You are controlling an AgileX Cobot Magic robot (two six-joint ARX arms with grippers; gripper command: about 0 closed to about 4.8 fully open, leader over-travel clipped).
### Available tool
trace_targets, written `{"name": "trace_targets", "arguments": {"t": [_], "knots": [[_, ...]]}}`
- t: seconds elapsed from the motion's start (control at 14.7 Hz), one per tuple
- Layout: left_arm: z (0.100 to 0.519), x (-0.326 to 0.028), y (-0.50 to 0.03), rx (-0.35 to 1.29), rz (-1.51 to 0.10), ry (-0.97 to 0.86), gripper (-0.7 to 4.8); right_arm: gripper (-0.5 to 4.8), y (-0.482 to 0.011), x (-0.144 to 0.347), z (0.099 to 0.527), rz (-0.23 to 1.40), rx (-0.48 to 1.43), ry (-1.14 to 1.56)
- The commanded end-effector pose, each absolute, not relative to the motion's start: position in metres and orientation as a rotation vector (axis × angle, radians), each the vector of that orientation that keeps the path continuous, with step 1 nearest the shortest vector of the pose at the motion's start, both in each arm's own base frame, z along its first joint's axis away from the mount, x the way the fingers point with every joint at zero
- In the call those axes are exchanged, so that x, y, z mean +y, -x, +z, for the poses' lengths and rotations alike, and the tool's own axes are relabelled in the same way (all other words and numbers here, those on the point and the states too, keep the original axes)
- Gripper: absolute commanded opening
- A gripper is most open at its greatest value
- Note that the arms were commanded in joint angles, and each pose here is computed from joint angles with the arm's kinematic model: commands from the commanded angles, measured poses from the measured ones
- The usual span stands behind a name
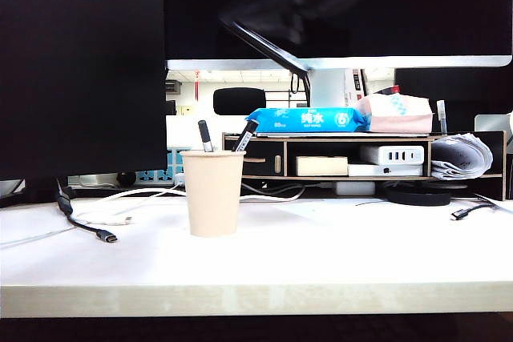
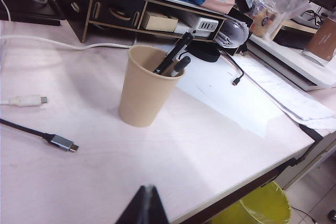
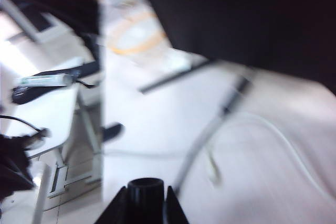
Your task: Pick up the marker and insert it into the paper cup.
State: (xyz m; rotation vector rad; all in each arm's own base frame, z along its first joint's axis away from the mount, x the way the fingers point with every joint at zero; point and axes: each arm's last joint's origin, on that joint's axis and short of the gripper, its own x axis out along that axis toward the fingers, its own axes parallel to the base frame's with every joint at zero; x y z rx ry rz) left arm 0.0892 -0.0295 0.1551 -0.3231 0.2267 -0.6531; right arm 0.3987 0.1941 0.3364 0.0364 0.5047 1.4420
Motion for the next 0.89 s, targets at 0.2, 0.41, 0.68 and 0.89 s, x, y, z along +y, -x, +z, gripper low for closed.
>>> {"name": "trace_targets", "arguments": {"t": [0.2,0.41,0.68,0.89], "knots": [[0.154,-0.030,-0.089,0.241,-0.656,0.325,-0.05,0.52,-0.401,0.231,0.336,1.579,0.314,-0.001],[0.154,-0.030,-0.089,0.241,-0.657,0.325,-0.05,0.53,-0.413,0.242,0.314,1.681,0.333,-0.080],[0.153,-0.030,-0.089,0.242,-0.657,0.326,-0.05,0.52,-0.412,0.242,0.300,1.758,0.367,-0.126],[0.154,-0.030,-0.089,0.241,-0.657,0.325,-0.05,0.33,-0.409,0.239,0.311,1.762,0.369,-0.141]]}}
